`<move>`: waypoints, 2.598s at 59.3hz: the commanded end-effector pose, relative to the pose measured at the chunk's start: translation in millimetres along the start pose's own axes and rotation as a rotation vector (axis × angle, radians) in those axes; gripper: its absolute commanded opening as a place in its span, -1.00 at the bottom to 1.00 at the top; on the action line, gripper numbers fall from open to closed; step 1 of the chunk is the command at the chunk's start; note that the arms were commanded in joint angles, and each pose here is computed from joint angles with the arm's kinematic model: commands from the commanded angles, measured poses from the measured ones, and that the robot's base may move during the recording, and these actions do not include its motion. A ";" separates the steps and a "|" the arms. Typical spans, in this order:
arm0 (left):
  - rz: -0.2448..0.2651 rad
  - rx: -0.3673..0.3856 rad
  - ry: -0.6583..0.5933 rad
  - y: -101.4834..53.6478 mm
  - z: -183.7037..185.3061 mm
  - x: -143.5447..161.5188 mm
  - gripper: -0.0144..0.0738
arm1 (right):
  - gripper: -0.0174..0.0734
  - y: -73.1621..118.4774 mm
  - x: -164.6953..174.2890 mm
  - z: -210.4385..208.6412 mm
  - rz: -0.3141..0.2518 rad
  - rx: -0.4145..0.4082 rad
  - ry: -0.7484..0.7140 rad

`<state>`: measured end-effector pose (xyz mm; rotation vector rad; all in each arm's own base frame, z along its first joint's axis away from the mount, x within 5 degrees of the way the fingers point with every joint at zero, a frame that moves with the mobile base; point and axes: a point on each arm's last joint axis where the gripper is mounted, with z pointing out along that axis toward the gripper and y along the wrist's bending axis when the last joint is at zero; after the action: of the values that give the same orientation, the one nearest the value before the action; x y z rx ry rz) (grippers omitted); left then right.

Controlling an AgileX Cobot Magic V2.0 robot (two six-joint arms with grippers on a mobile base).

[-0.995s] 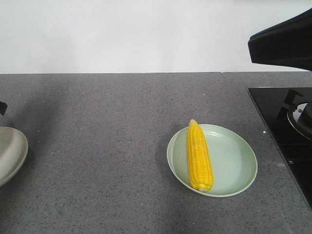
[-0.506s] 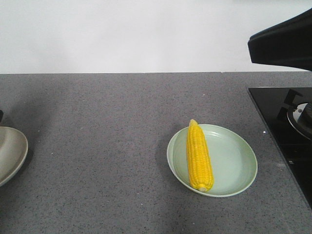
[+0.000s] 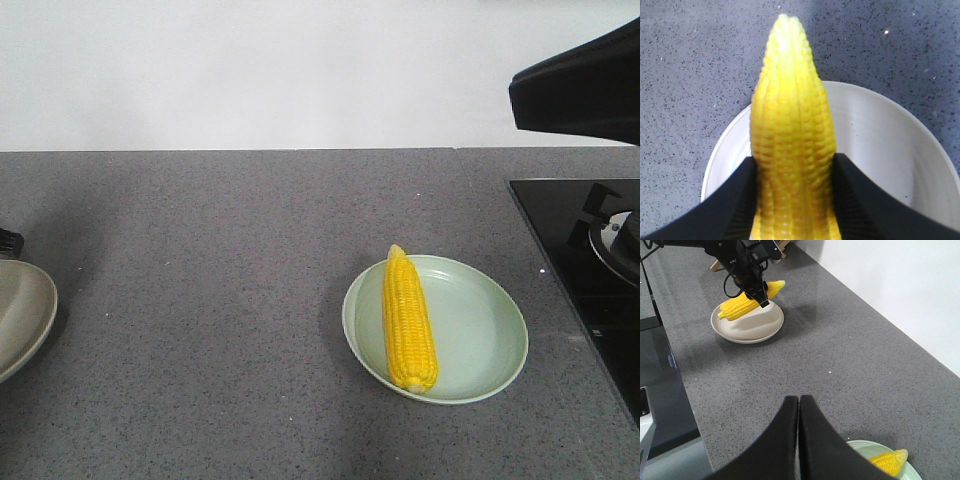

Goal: Distribute corn equally
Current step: 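Lower the held corn cob onto the white plate with the left gripper, then open the left gripper and lift it off the white plate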

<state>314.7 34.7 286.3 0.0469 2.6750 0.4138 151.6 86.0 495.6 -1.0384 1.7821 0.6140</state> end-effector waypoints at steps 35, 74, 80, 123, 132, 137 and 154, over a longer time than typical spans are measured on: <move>-0.014 -0.022 -0.003 7.0 -16.3 0.4 0.17 | -0.63 7.3 -6.8 -7.6 -0.008 -0.024 -0.036; -0.031 0.011 0.000 4.0 -16.3 0.7 0.30 | -0.63 7.3 -6.8 -7.6 0.015 -0.024 -0.036; -0.031 0.011 0.002 4.0 -16.3 0.8 0.32 | -0.63 7.3 -6.8 -7.6 0.017 -0.024 -0.036; -0.012 0.534 -0.166 -42.4 -44.5 25.3 -0.53 | -0.63 -9.6 -5.4 -4.9 0.005 0.144 -0.069; -0.035 0.712 -0.333 -61.7 -55.6 63.7 -0.69 | -0.63 -12.7 22.9 4.5 0.063 0.228 -0.097; -0.023 0.797 -0.456 -70.2 -66.5 88.9 -0.69 | -0.63 -11.5 50.3 11.7 0.076 0.281 -0.098; 0.053 0.873 -0.766 -85.1 -78.9 154.1 -0.69 | -0.63 5.8 159.2 32.0 0.171 0.431 -0.057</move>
<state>153.5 -52.8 258.2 0.4524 2.0335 -0.6647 136.7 59.8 350.5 -0.6834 1.9081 0.3778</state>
